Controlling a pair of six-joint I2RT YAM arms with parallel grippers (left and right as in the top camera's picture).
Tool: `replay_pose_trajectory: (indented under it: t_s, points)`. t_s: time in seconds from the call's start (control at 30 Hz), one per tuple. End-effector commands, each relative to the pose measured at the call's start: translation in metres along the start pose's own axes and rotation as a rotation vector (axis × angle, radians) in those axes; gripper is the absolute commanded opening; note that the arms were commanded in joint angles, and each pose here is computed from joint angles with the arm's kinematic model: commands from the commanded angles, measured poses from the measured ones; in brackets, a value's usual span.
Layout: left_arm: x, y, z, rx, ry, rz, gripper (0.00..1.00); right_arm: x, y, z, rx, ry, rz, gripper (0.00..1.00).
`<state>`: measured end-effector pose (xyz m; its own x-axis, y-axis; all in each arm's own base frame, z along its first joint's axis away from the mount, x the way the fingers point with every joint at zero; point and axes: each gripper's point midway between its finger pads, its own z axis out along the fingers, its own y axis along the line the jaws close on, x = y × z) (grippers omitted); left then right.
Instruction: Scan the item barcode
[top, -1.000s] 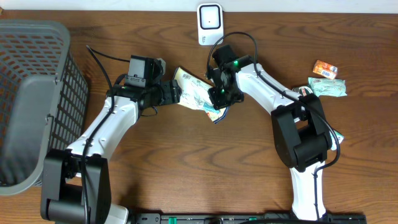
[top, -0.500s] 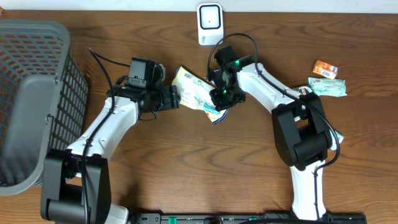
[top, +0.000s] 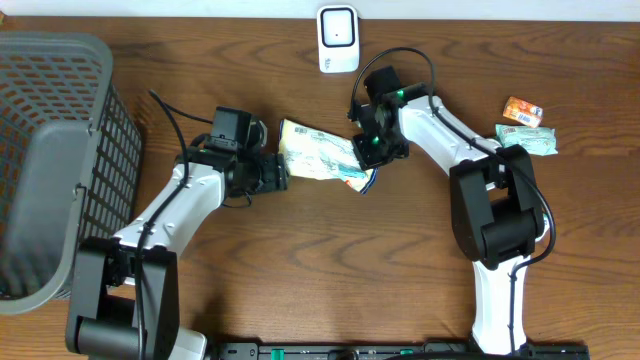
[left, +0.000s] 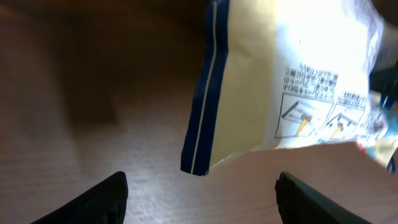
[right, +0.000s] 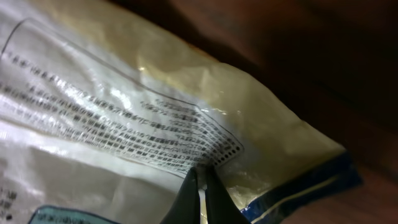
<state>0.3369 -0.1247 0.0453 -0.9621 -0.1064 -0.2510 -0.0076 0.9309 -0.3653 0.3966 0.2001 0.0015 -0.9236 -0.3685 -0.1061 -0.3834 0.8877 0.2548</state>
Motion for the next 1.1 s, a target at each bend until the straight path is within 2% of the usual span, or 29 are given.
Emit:
replay_pose_trajectory:
  t_s: [0.0,0.17,0.3,0.33,0.37,0.57,0.6,0.63,0.67,0.73,0.77,0.87,1.07]
  points:
    - [0.017,-0.011,0.007,0.028,0.059,0.018,0.75,0.008,-0.029,0.018,0.079,0.036,-0.035,0.01]
    - [0.023,-0.019,0.008,0.034,0.075,0.037,0.73,0.001,-0.035,0.017,0.082,0.014,-0.207,0.01]
    - [0.015,-0.026,-0.003,0.052,0.039,0.029,0.72,-0.003,-0.03,0.012,0.05,0.002,-0.212,0.04]
    - [0.01,-0.03,-0.008,0.06,0.018,0.035,0.71,-0.004,-0.026,0.01,0.033,-0.003,-0.209,0.09]
    - [0.003,-0.035,-0.015,0.07,-0.008,0.044,0.71,-0.006,-0.021,0.007,0.009,-0.007,-0.207,0.1]
    - [-0.048,-0.062,-0.067,0.146,-0.231,0.095,0.7,-0.014,-0.001,-0.01,-0.085,-0.022,-0.145,0.09]
    - [-0.054,-0.065,-0.07,0.156,-0.258,0.103,0.67,-0.013,0.001,-0.01,-0.092,-0.02,-0.145,0.14]
    - [-0.058,-0.067,-0.072,0.164,-0.276,0.108,0.64,-0.012,0.001,-0.01,-0.093,-0.017,-0.142,0.24]
    - [-0.063,-0.071,-0.068,0.174,-0.291,0.12,0.55,-0.011,0.001,-0.011,-0.093,-0.012,-0.116,0.34]
    - [-0.066,-0.073,-0.058,0.177,-0.289,0.126,0.42,-0.012,-0.001,-0.016,-0.093,-0.014,-0.091,0.35]
    - [-0.067,-0.073,-0.051,0.178,-0.284,0.129,0.31,-0.014,-0.002,-0.02,-0.092,-0.019,-0.079,0.35]
    - [-0.067,-0.07,-0.03,0.174,-0.254,0.099,0.08,-0.019,-0.006,-0.035,-0.089,-0.037,-0.045,0.32]
    - [-0.059,-0.068,-0.001,0.202,-0.182,0.082,0.07,-0.028,-0.009,-0.07,-0.104,-0.094,-0.013,0.3]
